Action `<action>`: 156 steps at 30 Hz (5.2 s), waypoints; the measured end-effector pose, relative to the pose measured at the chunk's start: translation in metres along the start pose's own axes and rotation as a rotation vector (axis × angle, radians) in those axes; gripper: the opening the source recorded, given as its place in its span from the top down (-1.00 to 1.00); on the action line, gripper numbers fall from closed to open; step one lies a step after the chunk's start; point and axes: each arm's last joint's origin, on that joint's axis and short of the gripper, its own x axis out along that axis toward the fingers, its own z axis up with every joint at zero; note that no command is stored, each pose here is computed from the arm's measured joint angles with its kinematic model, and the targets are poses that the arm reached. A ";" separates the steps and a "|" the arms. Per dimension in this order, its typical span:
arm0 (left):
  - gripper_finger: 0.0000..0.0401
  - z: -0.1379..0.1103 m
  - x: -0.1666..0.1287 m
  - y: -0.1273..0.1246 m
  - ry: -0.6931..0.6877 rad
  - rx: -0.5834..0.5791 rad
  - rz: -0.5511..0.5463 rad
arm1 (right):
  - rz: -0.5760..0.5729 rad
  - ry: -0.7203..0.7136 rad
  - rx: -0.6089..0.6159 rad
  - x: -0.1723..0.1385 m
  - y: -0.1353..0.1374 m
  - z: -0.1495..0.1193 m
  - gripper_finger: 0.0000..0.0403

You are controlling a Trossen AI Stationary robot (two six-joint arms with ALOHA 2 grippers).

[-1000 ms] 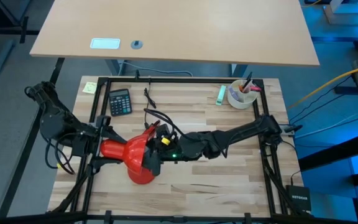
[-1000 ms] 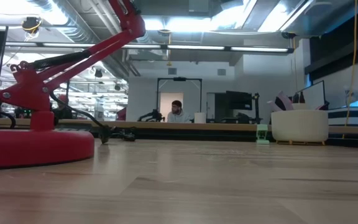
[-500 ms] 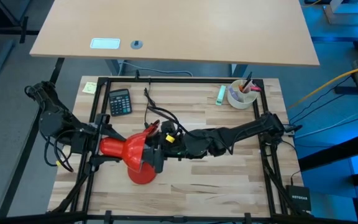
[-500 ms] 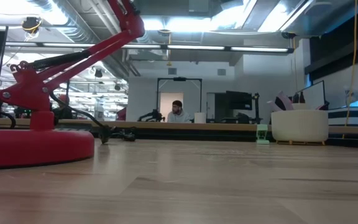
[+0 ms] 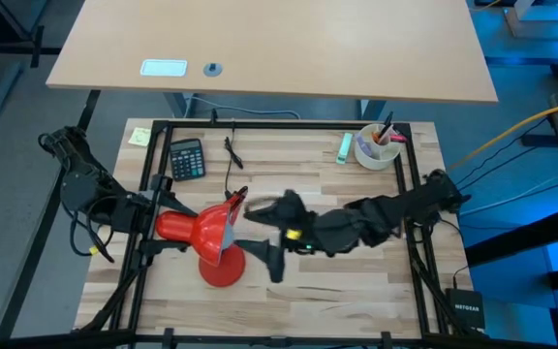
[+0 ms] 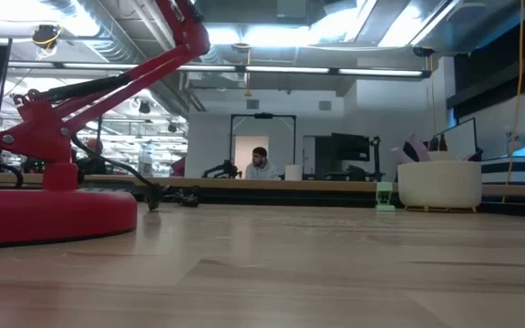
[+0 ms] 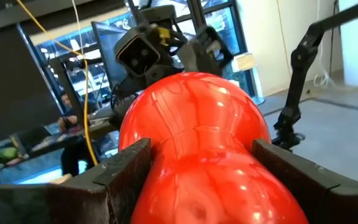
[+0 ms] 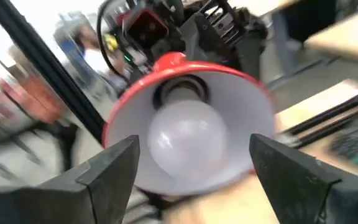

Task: Screw lightbulb
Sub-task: Insert the light bulb into the orange desk lamp

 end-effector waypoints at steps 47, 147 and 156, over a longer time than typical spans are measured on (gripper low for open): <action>-0.72 -0.001 -0.007 0.009 0.013 -0.462 -0.005 | -0.023 0.222 -1.271 -0.027 0.010 -0.028 -0.54; -0.29 -0.007 0.007 0.011 0.031 -0.452 -0.013 | -0.114 -0.297 -1.450 -0.016 -0.031 -0.077 -0.54; -0.25 -0.007 0.007 0.011 0.028 -0.449 -0.014 | -0.164 -0.269 -1.791 0.008 -0.020 -0.090 -0.79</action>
